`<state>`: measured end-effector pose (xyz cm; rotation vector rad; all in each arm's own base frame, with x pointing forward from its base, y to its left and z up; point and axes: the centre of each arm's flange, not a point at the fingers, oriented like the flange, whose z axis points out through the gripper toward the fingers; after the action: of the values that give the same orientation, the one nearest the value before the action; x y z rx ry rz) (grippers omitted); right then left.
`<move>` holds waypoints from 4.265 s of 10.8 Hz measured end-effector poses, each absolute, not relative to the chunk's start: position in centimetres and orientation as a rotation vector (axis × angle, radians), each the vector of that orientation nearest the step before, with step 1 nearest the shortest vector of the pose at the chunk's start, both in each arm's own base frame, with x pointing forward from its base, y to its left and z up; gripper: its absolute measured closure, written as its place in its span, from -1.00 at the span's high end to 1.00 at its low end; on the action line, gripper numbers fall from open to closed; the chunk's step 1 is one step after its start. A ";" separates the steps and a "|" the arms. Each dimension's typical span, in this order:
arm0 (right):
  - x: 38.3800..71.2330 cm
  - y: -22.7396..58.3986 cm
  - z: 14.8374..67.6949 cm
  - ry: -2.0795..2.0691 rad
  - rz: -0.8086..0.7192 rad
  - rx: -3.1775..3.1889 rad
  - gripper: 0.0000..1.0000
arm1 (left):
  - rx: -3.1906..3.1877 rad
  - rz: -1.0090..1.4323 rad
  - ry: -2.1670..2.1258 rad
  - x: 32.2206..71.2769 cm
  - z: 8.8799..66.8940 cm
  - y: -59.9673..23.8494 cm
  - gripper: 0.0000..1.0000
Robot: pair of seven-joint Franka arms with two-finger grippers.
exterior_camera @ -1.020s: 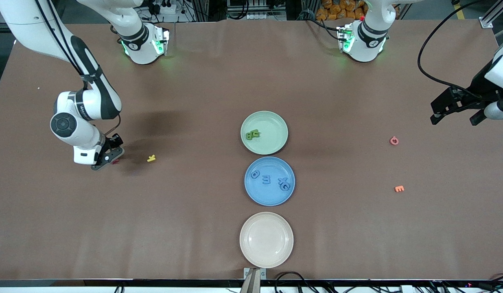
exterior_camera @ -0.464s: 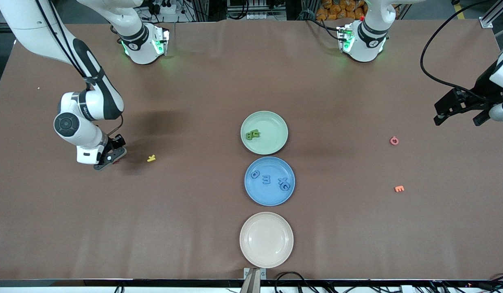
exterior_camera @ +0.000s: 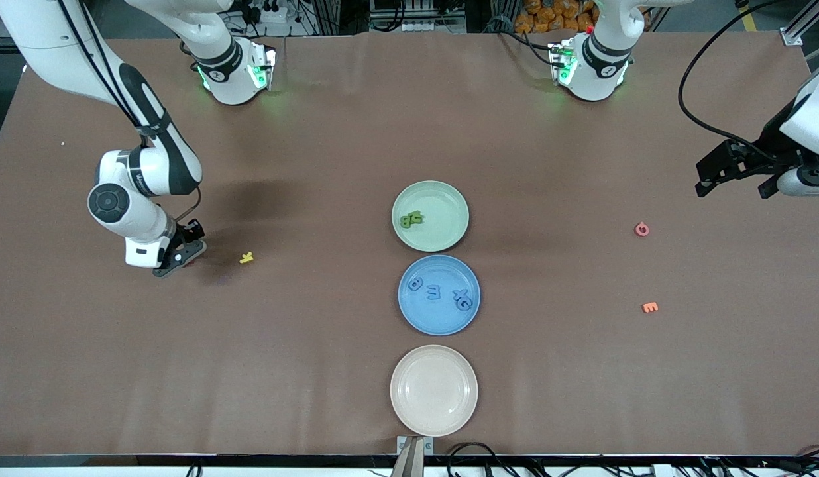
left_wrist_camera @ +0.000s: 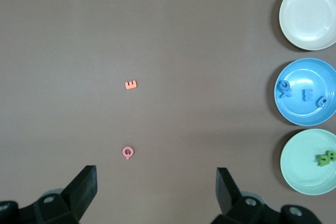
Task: Sort letters by color into matching plates
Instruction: 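Lower the right gripper and grasp the green p, then carry the green p over the green plate with the right gripper, then lower and open the right gripper to release the green p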
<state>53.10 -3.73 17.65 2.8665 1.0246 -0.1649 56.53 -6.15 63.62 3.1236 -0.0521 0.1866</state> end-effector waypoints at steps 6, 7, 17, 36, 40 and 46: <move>53.1 -3.7 17.4 1.024 -0.165 2.869 -0.42 | 3.128 0.123 -0.093 55.9 63.3 -7.6 1.00; 53.1 -3.7 17.4 1.024 -0.165 2.869 -0.46 | 3.128 0.123 -0.097 55.9 63.3 -7.7 1.00; 53.6 1.5 21.9 0.869 -0.193 2.947 -0.46 | 3.130 0.123 -0.072 56.0 63.3 -6.8 1.00; 48.6 36.9 28.3 0.062 -0.046 3.227 -0.46 | 3.130 0.120 -0.072 56.1 63.2 -6.8 1.00; 46.6 43.1 27.1 -0.054 -0.058 3.234 -0.46 | 3.132 0.107 -0.039 56.5 62.7 -5.6 1.00; 45.7 50.3 24.4 -0.262 -0.067 3.244 -0.46 | 3.134 0.110 0.017 56.7 62.8 -3.4 1.00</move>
<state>45.69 50.30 24.43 3.2438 -0.2618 -0.0670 56.65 -3.44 62.78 3.1338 0.0168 0.1096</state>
